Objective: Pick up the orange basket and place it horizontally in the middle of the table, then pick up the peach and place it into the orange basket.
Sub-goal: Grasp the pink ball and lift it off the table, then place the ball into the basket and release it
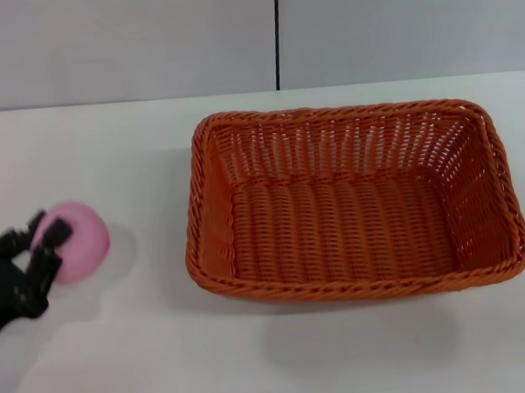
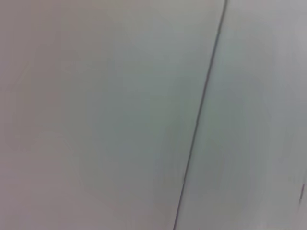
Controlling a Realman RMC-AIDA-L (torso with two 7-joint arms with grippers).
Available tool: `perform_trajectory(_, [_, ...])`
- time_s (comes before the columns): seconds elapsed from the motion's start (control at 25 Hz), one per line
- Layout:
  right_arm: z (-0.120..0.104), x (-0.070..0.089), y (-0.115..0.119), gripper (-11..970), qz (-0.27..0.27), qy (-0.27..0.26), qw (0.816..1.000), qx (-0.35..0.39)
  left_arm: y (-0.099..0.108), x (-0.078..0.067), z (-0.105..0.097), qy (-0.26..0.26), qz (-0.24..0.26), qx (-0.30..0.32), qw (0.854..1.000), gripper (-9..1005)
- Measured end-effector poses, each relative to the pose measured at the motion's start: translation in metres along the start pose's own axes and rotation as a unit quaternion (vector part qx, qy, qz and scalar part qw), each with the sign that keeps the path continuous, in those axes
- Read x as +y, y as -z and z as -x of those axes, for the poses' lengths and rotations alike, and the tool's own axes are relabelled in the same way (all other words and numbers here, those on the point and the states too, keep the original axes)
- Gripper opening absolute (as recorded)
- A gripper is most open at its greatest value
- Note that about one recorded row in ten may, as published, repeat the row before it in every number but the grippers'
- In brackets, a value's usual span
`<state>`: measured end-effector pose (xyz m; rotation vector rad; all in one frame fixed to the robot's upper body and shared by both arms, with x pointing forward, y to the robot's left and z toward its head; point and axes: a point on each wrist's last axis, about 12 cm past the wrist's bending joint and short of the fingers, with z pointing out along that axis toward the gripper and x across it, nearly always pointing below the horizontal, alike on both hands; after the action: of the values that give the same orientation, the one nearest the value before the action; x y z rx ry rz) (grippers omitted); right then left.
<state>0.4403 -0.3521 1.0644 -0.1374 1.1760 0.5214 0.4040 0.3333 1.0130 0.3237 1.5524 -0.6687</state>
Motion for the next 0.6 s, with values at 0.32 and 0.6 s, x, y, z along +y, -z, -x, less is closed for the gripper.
perform_trajectory(0.32, [-0.007,0.002,0.021,562,-0.072,0.007,0.997,-0.010,-0.048,0.000,0.031,-0.029,-0.078,-0.063,0.995,177])
perform_trajectory(0.6, [-0.008,0.000,0.041,562,-0.149,-0.006,0.988,-0.028,-0.108,-0.022,0.032,-0.055,-0.156,-0.043,0.985,110])
